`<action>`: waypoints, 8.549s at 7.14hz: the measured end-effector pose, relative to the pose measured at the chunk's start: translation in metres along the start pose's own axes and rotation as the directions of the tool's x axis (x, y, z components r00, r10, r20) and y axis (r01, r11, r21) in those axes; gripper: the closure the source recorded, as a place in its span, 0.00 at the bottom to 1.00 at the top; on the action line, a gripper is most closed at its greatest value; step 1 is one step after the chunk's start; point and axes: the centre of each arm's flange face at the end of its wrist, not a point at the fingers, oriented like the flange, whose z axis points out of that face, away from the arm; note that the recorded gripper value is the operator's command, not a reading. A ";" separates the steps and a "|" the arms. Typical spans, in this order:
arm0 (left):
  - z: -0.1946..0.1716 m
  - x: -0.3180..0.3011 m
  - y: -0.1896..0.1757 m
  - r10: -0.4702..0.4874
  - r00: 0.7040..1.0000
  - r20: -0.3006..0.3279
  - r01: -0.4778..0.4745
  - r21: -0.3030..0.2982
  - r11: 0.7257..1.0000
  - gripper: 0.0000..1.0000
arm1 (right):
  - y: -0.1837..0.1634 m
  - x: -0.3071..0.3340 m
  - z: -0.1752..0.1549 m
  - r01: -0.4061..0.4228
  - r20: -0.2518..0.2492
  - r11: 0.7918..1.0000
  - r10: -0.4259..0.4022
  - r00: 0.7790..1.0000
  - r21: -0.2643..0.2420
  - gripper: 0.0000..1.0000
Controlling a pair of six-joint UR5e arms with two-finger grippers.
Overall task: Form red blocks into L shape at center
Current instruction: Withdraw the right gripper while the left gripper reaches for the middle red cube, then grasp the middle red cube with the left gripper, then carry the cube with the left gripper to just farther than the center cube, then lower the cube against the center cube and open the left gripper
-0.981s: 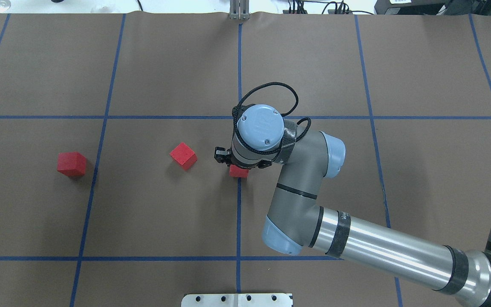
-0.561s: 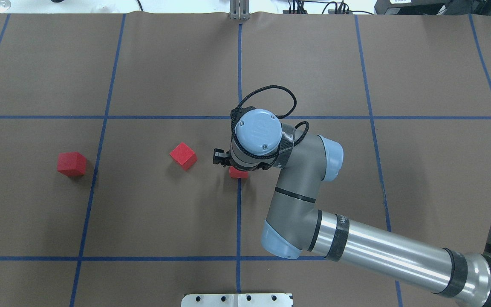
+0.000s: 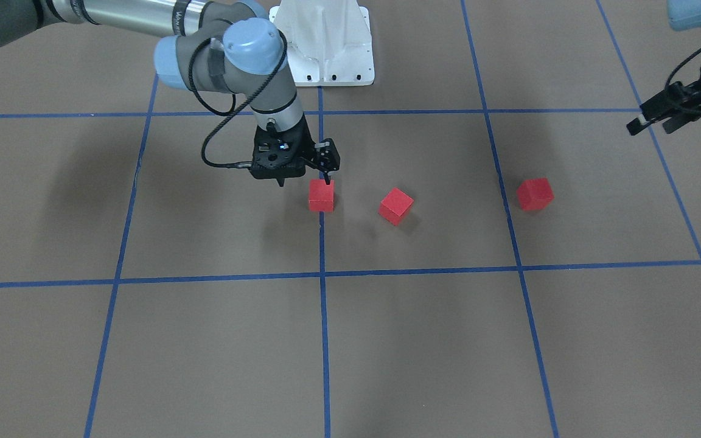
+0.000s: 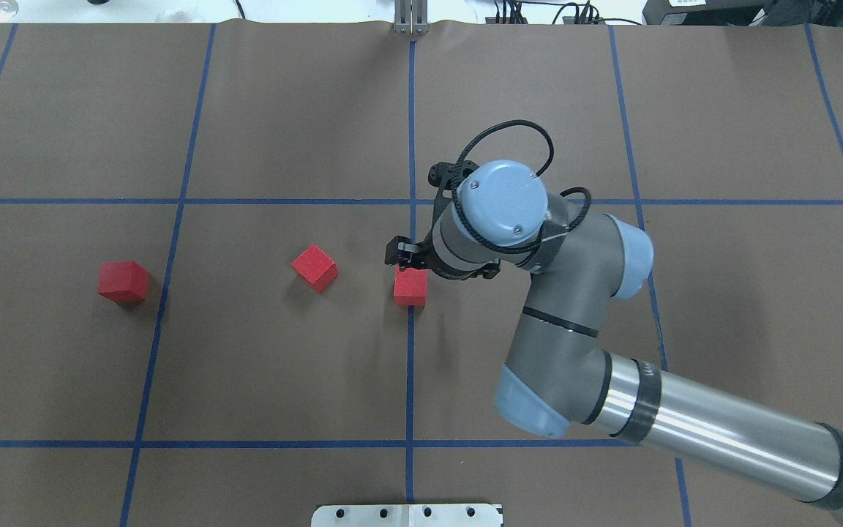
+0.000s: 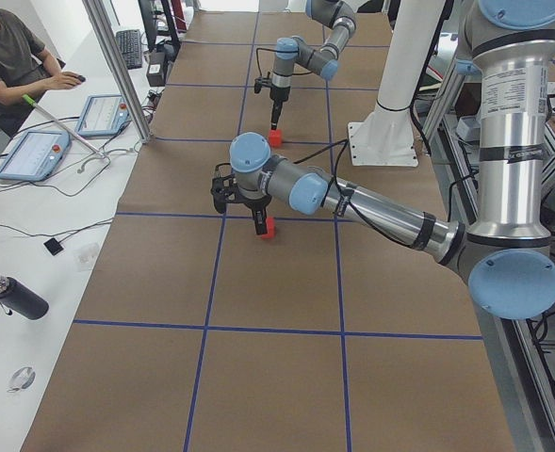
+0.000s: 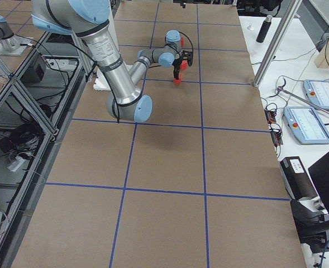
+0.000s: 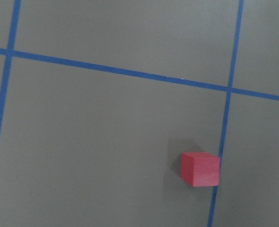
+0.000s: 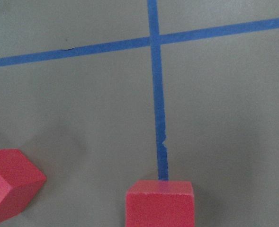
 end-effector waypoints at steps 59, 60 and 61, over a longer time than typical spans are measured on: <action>0.344 0.483 0.050 0.262 0.932 0.251 -0.264 -0.026 0.964 1.00 | -0.053 0.236 -0.075 0.045 -0.090 0.998 -0.049 0.995 -0.043 0.00; 0.344 0.483 0.050 0.262 0.932 0.251 -0.264 -0.026 0.964 1.00 | -0.053 0.236 -0.075 0.045 -0.090 0.998 -0.049 0.995 -0.043 0.00; 0.344 0.483 0.050 0.262 0.932 0.251 -0.264 -0.026 0.964 1.00 | -0.053 0.236 -0.075 0.045 -0.090 0.998 -0.049 0.995 -0.043 0.00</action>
